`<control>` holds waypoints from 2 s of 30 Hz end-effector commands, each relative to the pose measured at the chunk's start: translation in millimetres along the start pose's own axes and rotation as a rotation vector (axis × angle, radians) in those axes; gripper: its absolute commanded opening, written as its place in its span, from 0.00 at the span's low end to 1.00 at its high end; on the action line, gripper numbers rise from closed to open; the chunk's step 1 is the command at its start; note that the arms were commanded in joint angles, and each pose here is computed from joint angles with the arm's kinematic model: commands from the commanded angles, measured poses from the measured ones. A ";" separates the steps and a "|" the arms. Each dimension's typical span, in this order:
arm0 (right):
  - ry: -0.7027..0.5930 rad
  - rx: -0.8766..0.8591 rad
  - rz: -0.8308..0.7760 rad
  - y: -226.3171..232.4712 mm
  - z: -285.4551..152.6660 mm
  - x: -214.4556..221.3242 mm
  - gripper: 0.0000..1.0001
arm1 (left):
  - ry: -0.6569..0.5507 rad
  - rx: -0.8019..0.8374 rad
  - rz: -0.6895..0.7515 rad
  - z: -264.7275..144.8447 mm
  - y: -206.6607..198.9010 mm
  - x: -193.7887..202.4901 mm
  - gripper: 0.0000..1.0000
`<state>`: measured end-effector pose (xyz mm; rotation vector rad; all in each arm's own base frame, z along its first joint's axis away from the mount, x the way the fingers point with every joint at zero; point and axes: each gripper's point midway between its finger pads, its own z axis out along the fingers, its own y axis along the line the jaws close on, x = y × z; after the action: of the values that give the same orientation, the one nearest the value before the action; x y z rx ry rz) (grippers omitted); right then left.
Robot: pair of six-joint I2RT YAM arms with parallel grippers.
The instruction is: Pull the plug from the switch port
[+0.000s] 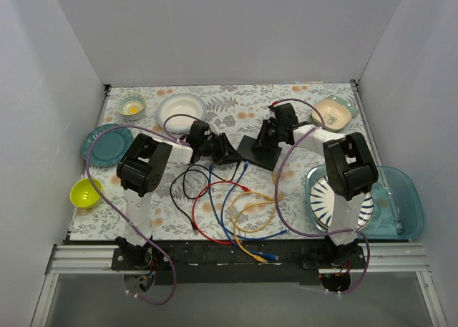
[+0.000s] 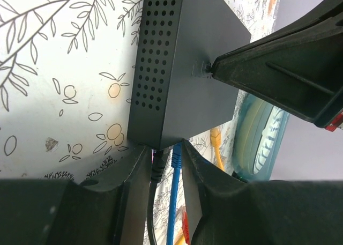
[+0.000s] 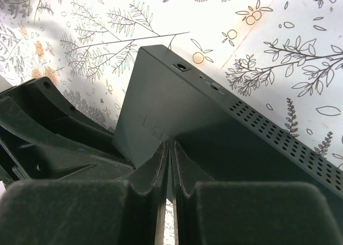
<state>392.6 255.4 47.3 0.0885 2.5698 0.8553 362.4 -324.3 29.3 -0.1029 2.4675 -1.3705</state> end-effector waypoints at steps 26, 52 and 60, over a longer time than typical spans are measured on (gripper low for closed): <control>0.084 0.060 -0.006 -20.3 7.7 39.3 0.13 | 0.088 -0.176 -0.007 12.5 59.5 42.4 0.00; 0.107 0.173 -0.175 10.1 13.1 42.5 0.12 | 0.116 -0.176 0.000 0.8 59.2 55.6 0.00; 0.084 0.193 -0.151 1.2 11.1 32.2 0.12 | 0.116 -0.182 0.011 -19.7 57.2 69.9 0.00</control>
<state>334.0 286.9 28.1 -0.1483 2.7609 0.6728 350.0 -324.4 24.3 0.0129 2.4175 -1.3433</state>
